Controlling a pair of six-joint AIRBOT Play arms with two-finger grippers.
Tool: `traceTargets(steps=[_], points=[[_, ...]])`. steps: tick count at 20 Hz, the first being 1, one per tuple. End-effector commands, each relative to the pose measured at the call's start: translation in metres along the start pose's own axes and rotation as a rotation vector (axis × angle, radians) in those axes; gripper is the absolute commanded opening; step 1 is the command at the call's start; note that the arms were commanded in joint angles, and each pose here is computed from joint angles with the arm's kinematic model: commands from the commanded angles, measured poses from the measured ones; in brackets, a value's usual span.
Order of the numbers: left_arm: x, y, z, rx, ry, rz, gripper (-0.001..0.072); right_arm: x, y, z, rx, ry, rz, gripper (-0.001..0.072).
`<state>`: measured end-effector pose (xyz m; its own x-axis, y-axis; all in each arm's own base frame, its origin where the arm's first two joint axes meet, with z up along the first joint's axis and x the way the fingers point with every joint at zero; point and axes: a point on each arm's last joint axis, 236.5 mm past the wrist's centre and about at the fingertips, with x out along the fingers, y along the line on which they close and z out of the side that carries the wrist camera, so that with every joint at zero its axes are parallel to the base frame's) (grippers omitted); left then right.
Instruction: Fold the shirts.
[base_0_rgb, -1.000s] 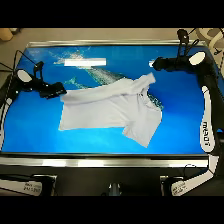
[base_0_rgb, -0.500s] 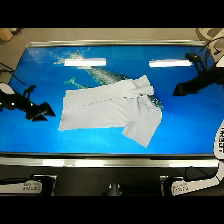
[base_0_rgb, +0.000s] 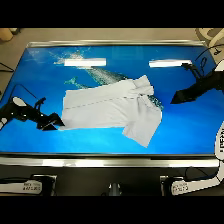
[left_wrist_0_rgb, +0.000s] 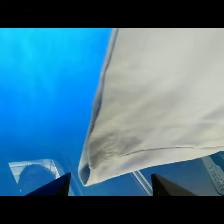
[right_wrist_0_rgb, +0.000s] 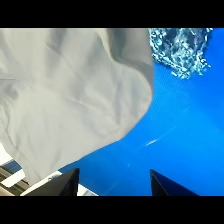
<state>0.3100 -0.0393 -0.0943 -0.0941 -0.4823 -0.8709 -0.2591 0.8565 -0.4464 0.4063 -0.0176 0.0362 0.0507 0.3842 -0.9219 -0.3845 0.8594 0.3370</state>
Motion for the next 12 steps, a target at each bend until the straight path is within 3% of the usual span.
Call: traceTargets(steps=[1,2,4,6,7,12], points=[[0.016,-0.002,0.001,-0.002,0.020,-0.004,0.0581,0.000,-0.002,-0.006,0.001,0.024,-0.007,0.0436],[0.017,-0.001,0.004,-0.016,0.012,-0.002,0.0432,0.000,-0.003,-0.008,0.002,0.030,-0.010,0.0436],[0.018,0.001,0.009,-0.029,-0.006,0.002,0.0255,0.006,-0.001,-0.017,0.011,0.064,0.008,0.0438],[0.018,0.001,0.010,-0.028,-0.014,0.003,0.0026,0.024,0.004,-0.033,0.038,0.107,0.046,0.0469],[0.018,0.001,0.010,-0.028,-0.014,0.003,0.0027,0.037,0.006,-0.045,0.058,0.133,0.066,0.0536],[0.012,-0.002,0.011,-0.007,-0.030,0.002,0.0027,0.098,0.007,-0.067,0.146,0.121,0.114,0.0527]])
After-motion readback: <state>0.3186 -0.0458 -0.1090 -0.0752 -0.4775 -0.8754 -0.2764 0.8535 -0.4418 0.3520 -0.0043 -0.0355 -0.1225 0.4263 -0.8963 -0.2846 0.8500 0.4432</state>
